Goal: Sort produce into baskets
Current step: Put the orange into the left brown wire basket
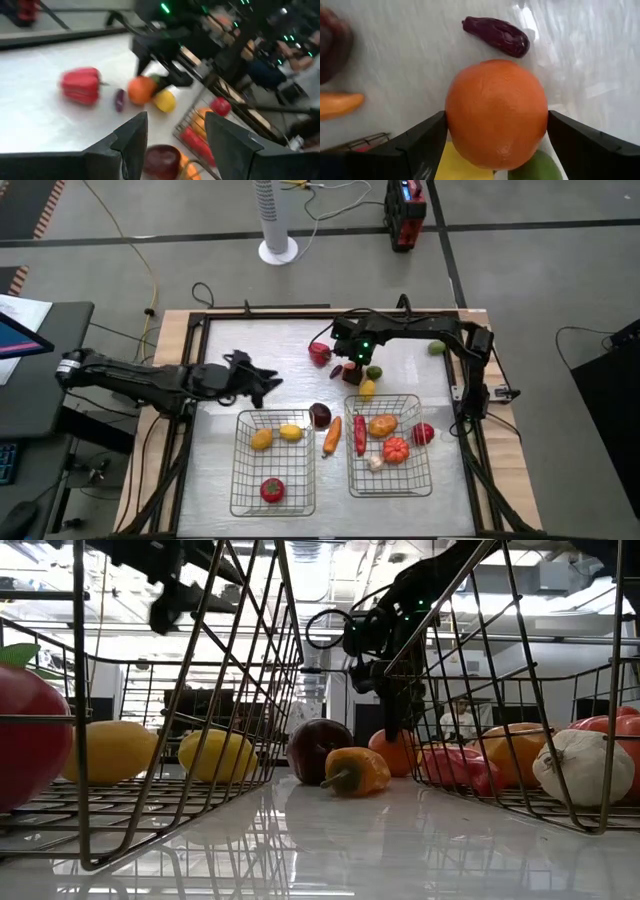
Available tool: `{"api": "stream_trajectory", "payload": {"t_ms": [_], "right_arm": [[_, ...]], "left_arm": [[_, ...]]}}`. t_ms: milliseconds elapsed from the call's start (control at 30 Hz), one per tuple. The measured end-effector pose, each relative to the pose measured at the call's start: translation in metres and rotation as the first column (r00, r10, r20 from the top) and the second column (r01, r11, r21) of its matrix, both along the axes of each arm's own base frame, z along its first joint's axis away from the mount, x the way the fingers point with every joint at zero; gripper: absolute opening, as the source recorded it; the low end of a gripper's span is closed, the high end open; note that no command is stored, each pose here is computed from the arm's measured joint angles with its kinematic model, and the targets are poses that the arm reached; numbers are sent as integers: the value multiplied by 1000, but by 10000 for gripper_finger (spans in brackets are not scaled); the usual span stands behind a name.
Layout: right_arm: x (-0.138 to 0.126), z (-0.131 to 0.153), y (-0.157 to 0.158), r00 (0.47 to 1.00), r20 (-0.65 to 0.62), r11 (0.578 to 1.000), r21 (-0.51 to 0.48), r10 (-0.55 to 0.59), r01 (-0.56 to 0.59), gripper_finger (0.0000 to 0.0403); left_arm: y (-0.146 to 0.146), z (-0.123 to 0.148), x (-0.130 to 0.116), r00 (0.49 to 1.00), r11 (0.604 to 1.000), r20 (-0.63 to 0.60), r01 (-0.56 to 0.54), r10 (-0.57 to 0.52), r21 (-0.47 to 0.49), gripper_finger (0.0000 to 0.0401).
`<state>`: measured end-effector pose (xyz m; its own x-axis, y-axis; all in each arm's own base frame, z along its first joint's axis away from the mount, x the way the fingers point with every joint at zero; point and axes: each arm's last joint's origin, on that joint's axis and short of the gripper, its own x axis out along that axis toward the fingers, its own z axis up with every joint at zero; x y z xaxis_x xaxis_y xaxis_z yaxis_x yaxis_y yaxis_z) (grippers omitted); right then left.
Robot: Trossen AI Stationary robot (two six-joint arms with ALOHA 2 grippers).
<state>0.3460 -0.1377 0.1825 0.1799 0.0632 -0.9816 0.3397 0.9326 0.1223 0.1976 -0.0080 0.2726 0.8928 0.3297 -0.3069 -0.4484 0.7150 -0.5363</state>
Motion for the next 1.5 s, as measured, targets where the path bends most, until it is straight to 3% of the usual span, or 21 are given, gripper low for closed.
{"api": "stream_trajectory", "payload": {"t_ms": [267, 467, 567, 667, 800, 900, 1033, 1167, 1500], "right_arm": [[1, 12, 0, 999, 35, 999, -41, 27, -25, 320], [-2, 62, 4, 987, 163, 996, -91, 6, 9, 318], [-5, 91, 15, 961, 275, 999, -34, 18, -9, 318], [-8, 132, 33, 882, 469, 996, 43, 51, -81, 318], [-14, 181, 57, 707, 706, 982, 102, 43, -161, 318], [-15, 203, 73, 600, 799, 980, 87, 40, -180, 321], [-10, 215, 94, 530, 848, 978, 98, 17, -187, 322], [4, 211, 117, 512, 859, 963, 146, -10, -225, 323], [50, 154, 157, 665, 744, 967, 211, -62, -146, 348]], "left_arm": [[7, 23, -48, 994, 998, 87, -65, 64, 16, 183], [10, 33, -69, 986, 994, 142, -94, 85, 59, 183], [12, 33, -75, 982, 989, 139, -135, 125, 66, 183], [13, 33, -78, 978, 985, 139, -162, 152, 62, 183], [13, 33, -78, 980, 984, 135, -161, 150, 80, 183], [13, 32, -79, 983, 982, 118, -155, 143, 107, 183], [13, 30, -79, 987, 979, 81, -149, 139, 137, 183], [12, 29, -79, 994, 984, 66, -97, 88, 151, 183], [10, 28, -78, 999, 988, 48, -4, -3, 153, 183]]}}
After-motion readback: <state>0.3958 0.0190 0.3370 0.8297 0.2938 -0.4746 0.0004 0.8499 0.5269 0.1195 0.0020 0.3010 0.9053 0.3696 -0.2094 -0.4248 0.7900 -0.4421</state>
